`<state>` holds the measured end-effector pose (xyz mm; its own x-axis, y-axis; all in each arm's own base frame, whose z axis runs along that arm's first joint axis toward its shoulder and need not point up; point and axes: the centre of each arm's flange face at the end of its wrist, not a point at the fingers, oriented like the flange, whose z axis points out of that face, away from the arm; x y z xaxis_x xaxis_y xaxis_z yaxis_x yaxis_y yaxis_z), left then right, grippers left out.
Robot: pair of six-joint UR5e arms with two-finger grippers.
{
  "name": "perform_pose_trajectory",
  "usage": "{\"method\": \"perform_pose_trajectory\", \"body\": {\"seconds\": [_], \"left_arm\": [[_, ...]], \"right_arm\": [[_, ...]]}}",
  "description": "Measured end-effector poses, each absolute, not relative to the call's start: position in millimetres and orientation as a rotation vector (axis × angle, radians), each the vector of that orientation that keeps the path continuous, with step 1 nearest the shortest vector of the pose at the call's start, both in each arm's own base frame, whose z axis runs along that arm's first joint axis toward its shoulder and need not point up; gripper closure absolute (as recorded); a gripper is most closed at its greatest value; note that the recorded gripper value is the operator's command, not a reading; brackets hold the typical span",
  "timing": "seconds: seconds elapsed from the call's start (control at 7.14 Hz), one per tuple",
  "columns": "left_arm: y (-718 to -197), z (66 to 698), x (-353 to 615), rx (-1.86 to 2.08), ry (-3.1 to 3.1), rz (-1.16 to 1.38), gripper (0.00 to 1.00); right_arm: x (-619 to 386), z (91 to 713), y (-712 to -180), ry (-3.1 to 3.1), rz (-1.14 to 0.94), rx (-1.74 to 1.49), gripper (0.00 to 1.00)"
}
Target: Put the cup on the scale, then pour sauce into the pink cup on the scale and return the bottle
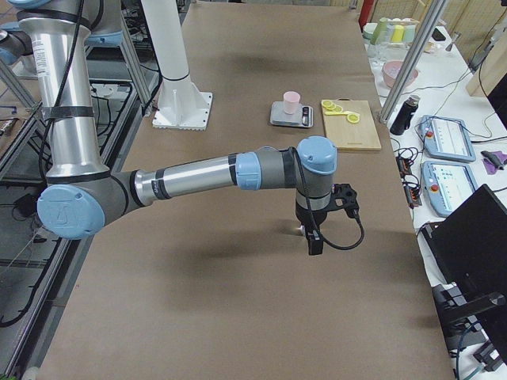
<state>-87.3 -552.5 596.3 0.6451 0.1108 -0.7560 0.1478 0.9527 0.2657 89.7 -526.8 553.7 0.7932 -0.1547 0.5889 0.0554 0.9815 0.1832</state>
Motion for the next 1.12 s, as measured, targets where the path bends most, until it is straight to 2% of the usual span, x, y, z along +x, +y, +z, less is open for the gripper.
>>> {"method": "perform_pose_trajectory", "body": {"seconds": [0.42, 1.12], "left_arm": [[-554, 604, -87, 0.305, 0.856, -0.029, 0.03], [-551, 631, -83, 0.277, 0.825, -0.005, 0.03]], "right_arm": [[81, 549, -531, -0.630, -0.123, 0.160, 0.00], [75, 578, -525, -0.647, -0.081, 0.090, 0.00]]}}
